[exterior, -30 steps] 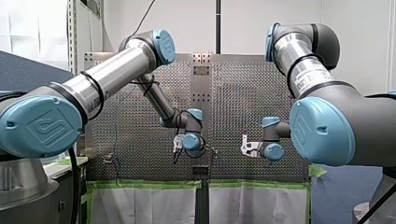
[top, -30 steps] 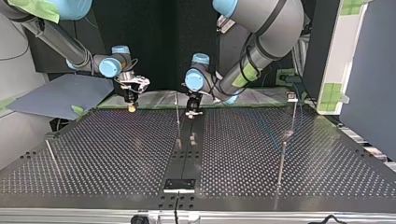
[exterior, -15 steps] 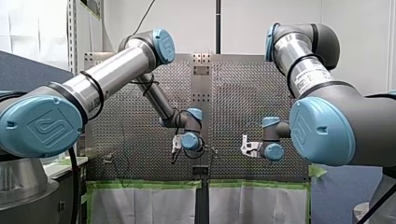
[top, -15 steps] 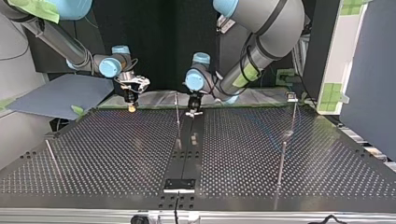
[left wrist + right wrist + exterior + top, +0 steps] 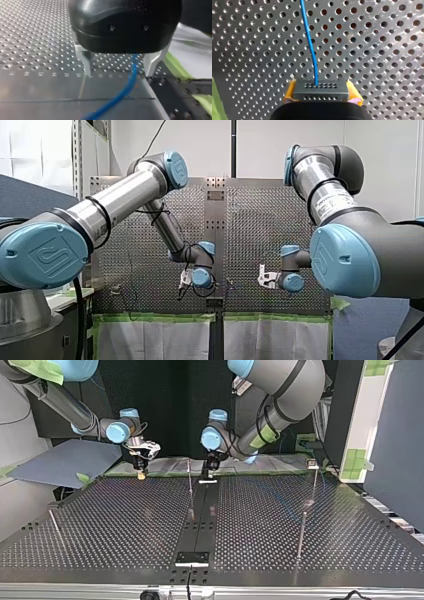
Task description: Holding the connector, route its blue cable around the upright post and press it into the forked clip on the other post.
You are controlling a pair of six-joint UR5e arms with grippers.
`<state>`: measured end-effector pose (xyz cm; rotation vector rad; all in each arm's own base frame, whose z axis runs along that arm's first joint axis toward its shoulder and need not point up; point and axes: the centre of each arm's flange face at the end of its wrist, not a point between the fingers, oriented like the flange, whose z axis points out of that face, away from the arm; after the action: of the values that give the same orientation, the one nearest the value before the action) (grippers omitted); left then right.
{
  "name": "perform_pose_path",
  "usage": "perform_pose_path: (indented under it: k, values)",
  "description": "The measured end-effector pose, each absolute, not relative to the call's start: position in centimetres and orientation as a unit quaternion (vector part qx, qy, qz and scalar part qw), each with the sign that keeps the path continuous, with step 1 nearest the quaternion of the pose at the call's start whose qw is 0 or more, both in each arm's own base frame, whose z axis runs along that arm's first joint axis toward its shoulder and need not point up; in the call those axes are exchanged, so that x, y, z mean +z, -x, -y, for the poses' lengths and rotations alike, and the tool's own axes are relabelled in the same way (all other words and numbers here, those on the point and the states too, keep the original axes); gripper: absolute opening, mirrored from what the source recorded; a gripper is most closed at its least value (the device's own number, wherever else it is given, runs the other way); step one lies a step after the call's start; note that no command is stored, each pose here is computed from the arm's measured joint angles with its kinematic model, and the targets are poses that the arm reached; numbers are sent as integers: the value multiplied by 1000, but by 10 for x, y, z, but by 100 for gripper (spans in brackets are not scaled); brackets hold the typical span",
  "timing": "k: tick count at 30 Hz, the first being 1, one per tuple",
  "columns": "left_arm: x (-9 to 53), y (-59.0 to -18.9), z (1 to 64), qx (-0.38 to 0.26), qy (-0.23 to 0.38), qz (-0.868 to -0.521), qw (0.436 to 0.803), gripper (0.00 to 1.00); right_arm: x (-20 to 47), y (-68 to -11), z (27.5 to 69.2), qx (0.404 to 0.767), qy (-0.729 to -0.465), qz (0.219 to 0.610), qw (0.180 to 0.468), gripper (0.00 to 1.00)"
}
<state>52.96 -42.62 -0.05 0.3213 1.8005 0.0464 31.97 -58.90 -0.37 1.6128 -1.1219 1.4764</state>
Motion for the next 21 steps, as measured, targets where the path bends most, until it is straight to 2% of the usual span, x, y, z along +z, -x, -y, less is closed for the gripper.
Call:
perform_pose_path:
  k: [5,13,21]
  values:
    - [-16,-526,419,40,-141,-786,600,100,-4,-319,588,564,-620,431,334,0]
    - [-23,-512,426,21,-154,-790,593,100,-5,-319,588,563,-621,432,333,0]
    - [-14,-510,432,13,-151,-785,600,100,-5,-319,587,562,-622,433,332,0]
